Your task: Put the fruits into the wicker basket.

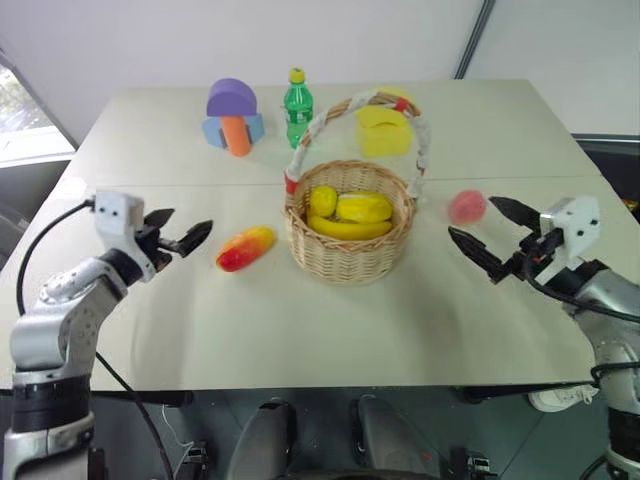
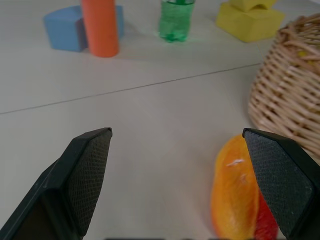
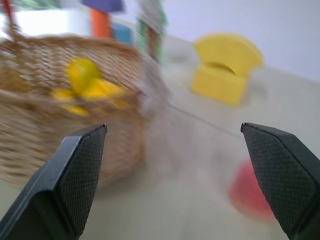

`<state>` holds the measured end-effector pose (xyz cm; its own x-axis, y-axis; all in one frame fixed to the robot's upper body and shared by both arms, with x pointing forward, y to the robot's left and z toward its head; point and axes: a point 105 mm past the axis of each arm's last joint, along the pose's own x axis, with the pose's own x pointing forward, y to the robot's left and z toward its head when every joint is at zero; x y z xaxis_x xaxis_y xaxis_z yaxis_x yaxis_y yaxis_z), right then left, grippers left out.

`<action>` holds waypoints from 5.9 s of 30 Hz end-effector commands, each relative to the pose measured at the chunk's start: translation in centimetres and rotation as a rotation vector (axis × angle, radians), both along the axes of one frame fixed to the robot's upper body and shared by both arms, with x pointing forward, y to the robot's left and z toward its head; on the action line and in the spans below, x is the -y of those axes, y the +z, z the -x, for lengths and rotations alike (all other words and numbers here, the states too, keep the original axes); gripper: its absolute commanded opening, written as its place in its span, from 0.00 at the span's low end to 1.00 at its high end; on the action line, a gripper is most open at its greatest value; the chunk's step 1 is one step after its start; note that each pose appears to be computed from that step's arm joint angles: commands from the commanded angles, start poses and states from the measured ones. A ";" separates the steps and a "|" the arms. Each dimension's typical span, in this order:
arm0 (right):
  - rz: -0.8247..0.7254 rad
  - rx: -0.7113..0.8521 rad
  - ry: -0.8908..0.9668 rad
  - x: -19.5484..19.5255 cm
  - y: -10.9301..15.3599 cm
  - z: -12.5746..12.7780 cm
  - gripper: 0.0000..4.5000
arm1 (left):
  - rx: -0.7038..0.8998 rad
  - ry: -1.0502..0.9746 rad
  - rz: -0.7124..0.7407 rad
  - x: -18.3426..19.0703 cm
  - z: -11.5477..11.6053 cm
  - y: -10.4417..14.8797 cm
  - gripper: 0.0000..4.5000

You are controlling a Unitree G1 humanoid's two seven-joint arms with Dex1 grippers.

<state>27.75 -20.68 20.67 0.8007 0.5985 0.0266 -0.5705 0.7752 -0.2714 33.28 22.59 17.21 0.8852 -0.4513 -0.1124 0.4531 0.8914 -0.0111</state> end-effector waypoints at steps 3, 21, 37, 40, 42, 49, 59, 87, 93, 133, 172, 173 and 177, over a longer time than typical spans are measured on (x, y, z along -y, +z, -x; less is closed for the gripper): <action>0.016 -0.014 0.256 -5.8 1.6 3.1 1.00 | -0.059 -0.132 -0.213 2.3 -0.2 0.0 1.00; -0.023 0.032 0.404 -11.0 1.8 3.5 1.00 | -0.214 -0.180 -0.406 6.0 -1.5 -4.7 1.00; -0.013 0.046 0.398 -11.3 1.5 3.4 1.00 | -0.127 -0.109 -0.323 4.2 -2.0 -1.9 0.45; 0.002 0.051 0.376 -10.5 1.6 3.1 1.00 | -0.037 -0.179 -0.244 3.1 0.1 0.5 0.45; 0.015 0.053 0.349 -9.5 1.8 2.6 1.00 | 0.010 -0.293 -0.209 3.5 2.5 1.9 0.45; 0.065 0.067 0.281 -7.0 2.1 1.1 1.00 | 0.079 -0.558 -0.121 10.3 5.5 4.9 0.45; 0.093 0.090 0.169 -4.3 2.3 0.3 1.00 | 0.139 -0.575 -0.128 18.9 1.2 5.9 0.45; -0.153 -0.160 -0.576 6.9 -5.1 -12.1 1.00 | 0.210 -0.726 0.038 16.4 6.2 4.9 1.00; -0.187 -0.200 -0.545 6.7 -6.2 -12.8 1.00 | 0.206 -0.736 0.032 16.9 6.2 4.9 1.00; -0.072 0.063 0.177 -11.6 2.7 -3.4 0.99 | 0.237 -0.594 0.041 12.5 5.0 3.8 1.00; -0.233 0.248 -0.519 6.6 6.0 -6.5 0.01 | 0.248 -0.654 0.093 14.8 5.0 4.1 1.00; -0.236 0.259 -0.608 8.7 6.2 -6.4 0.01 | 0.247 -0.658 0.096 15.0 5.0 4.0 1.00; -0.282 0.261 -0.804 13.4 5.9 -6.6 0.01 | 0.248 -0.676 0.100 15.5 4.8 4.0 1.00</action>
<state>34.88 -33.03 24.92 0.9538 -0.1513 0.2594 0.1746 0.9822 -0.0692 28.66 7.45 20.18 0.4253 -0.9000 0.0954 0.9004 0.4314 0.0557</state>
